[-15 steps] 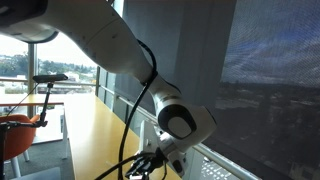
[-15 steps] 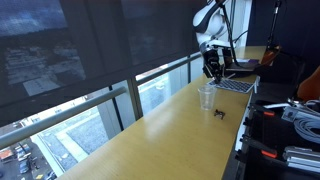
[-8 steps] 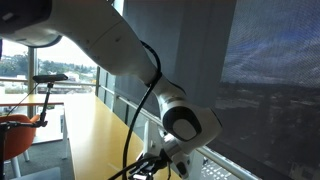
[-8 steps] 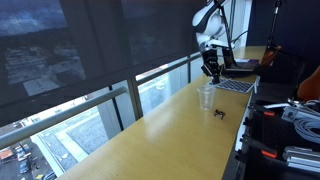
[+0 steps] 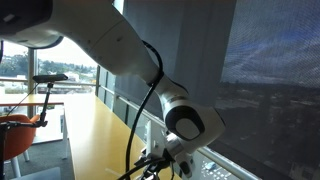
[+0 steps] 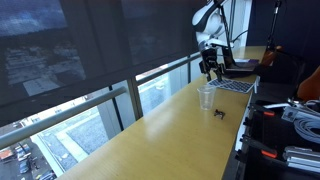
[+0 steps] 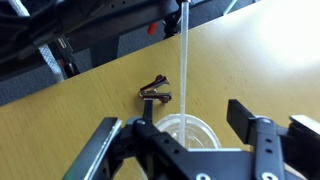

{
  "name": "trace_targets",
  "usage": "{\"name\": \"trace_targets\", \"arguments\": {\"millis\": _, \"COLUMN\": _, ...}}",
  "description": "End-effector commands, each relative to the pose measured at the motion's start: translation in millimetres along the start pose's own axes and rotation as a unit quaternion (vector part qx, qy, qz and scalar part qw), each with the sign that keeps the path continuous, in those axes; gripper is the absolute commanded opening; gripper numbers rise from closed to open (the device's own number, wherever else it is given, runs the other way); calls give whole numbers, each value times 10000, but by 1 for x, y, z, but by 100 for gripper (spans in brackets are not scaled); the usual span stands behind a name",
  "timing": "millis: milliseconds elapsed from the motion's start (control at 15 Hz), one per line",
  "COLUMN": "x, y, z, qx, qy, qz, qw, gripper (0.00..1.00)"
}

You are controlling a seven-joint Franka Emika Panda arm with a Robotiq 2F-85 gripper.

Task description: Put the straw in the jar

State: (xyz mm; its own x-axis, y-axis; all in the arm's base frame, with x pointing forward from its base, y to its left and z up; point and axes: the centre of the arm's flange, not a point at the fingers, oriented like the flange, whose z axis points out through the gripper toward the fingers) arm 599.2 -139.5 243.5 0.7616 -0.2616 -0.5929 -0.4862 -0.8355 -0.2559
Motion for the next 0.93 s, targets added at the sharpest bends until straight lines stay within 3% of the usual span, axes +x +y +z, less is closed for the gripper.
{"name": "trace_targets", "arguments": {"millis": 0, "x": -8, "y": -10, "z": 1, "qx": 67, "qy": -64, "qz": -127, "qw": 9999, "gripper": 100}}
{"name": "trace_targets", "arguments": {"millis": 400, "x": -81, "y": -57, "z": 9, "qx": -808, "qy": 180, "qz": -695, "qw": 9941, "gripper": 100}}
{"name": "trace_targets", "arguments": {"millis": 600, "x": -133, "y": -87, "z": 5, "qx": -1486, "qy": 219, "qz": -1210, "qw": 9812, "gripper": 100}}
{"name": "trace_targets", "arguments": {"millis": 867, "x": -192, "y": -105, "z": 6, "qx": -2144, "qy": 533, "qz": -1967, "qw": 9552, "gripper": 100}}
